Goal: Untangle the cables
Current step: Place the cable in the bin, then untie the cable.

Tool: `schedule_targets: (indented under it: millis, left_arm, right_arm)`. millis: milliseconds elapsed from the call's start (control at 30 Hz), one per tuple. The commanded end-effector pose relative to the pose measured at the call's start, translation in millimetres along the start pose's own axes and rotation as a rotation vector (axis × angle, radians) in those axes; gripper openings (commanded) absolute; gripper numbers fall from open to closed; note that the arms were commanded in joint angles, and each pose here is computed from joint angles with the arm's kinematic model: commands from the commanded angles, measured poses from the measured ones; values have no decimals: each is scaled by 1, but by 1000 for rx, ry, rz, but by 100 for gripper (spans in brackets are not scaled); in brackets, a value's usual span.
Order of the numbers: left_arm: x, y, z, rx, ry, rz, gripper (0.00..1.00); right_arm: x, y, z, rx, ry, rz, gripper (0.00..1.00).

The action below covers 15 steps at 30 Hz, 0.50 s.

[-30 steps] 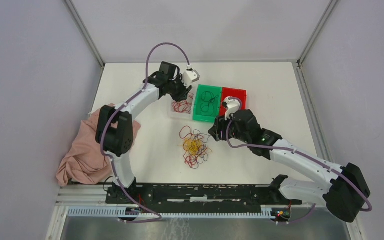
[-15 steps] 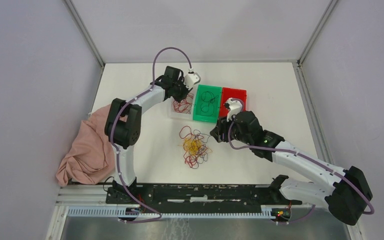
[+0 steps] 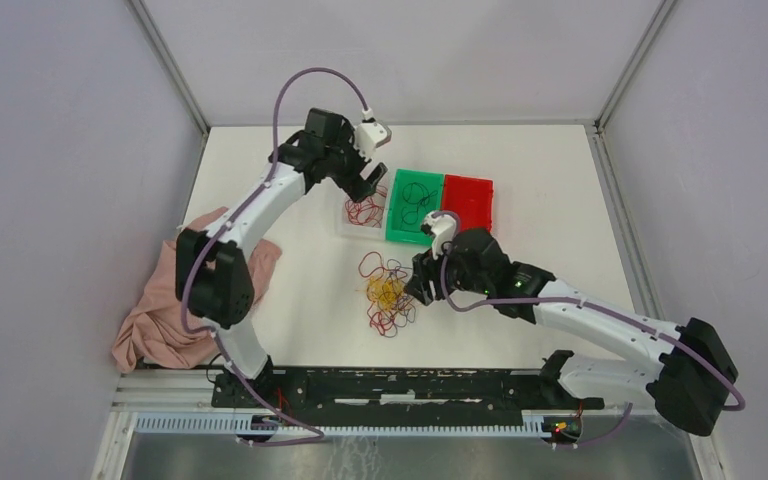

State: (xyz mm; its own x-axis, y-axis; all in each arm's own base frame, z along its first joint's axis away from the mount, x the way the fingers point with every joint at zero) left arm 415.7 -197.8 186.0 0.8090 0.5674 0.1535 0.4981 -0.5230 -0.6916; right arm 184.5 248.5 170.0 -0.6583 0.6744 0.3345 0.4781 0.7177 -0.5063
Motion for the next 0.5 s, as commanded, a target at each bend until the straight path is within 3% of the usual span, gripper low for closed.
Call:
schedule_targets:
  millis: [0, 267, 467]
  left_arm:
    - [-3, -74, -49, -166, -54, -48, 99]
    - [-18, -122, -26, -248, -88, 16, 99]
    - [-51, -137, 8, -209, 42, 192, 99]
  right_arm:
    - [36, 5, -12, 20, -114, -135, 62]
    - [47, 49, 11, 107, -213, -95, 65]
    - [6, 78, 15, 70, -66, 129, 60]
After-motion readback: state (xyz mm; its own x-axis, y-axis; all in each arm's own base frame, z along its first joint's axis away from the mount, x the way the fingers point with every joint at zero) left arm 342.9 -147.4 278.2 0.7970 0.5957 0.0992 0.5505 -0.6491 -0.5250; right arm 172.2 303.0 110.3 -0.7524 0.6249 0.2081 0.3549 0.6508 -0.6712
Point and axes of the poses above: each gripper's point midway between its finger pads, its own y axis out along the fingers, its own x axis along the line the jaws close on, z = x × y, the point moved 4 cm from there along -y, back along the fingers
